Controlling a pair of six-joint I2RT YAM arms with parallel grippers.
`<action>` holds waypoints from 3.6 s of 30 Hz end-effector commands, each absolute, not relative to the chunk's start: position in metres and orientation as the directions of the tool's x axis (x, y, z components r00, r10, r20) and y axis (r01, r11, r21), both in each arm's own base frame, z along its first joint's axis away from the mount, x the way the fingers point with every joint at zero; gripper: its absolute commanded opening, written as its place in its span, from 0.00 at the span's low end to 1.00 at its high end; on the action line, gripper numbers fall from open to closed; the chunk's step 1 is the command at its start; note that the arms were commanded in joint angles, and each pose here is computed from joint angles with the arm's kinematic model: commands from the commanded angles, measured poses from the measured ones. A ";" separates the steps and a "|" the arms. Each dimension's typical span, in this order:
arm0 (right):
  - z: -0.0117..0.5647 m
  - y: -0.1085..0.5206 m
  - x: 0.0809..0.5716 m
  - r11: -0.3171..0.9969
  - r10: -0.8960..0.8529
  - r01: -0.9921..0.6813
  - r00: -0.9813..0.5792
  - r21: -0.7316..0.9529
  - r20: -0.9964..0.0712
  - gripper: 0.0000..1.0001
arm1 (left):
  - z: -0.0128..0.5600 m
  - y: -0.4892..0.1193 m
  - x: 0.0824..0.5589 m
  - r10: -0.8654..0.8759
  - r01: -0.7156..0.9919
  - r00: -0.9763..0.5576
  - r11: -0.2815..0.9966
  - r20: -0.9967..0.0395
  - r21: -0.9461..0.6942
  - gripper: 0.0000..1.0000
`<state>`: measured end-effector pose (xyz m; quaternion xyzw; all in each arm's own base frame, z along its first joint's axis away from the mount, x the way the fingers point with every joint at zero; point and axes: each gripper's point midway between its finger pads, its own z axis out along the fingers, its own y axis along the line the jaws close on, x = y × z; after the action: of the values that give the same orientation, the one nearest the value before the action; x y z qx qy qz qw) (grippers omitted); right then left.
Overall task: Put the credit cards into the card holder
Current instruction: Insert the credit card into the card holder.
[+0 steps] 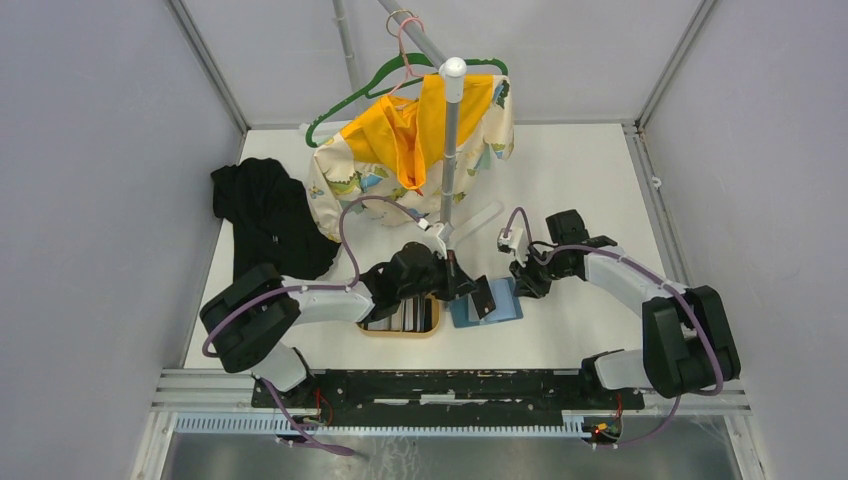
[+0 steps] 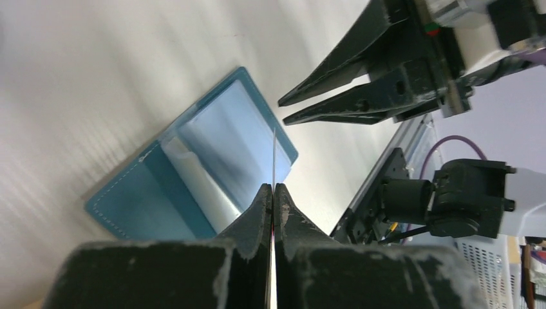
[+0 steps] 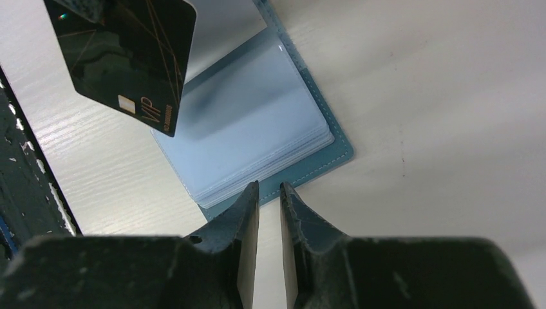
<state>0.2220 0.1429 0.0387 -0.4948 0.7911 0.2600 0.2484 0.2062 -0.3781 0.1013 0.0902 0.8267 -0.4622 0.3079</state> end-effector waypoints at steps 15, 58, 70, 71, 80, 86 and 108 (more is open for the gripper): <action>0.038 0.161 0.220 0.331 -0.663 -0.925 -0.369 0.188 -0.651 0.23 | 0.082 -0.351 0.218 -0.112 0.407 -0.788 0.643 -0.605 -0.648 0.02; 0.019 0.153 0.220 0.362 -0.714 -0.915 -0.395 0.179 -0.578 0.23 | 0.073 -0.357 0.214 -0.223 0.306 -0.858 0.503 -0.463 -0.808 0.02; 0.017 0.153 0.219 0.363 -0.714 -0.913 -0.401 0.186 -0.574 0.23 | 0.061 -0.341 0.219 -0.200 0.292 -0.841 0.615 -0.503 -0.733 0.02; 0.017 0.153 0.219 0.363 -0.714 -0.913 -0.401 0.187 -0.574 0.23 | 0.061 -0.340 0.219 -0.198 0.292 -0.841 0.619 -0.504 -0.729 0.02; 0.017 0.154 0.218 0.360 -0.715 -0.914 -0.400 0.188 -0.574 0.23 | 0.060 -0.350 0.216 -0.203 0.282 -0.860 0.574 -0.467 -0.769 0.02; 0.018 0.154 0.218 0.358 -0.715 -0.914 -0.398 0.188 -0.574 0.23 | 0.073 -0.350 0.214 -0.220 0.297 -0.852 0.543 -0.475 -0.785 0.02; 0.017 0.155 0.216 0.351 -0.717 -0.916 -0.396 0.193 -0.573 0.23 | 0.070 -0.363 0.212 -0.228 0.274 -0.876 0.490 -0.426 -0.827 0.02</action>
<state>0.2090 0.1559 0.0184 -0.5050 0.7969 0.2660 0.1978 0.2075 -0.3526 0.0555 0.0222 0.8437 -0.4779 0.2435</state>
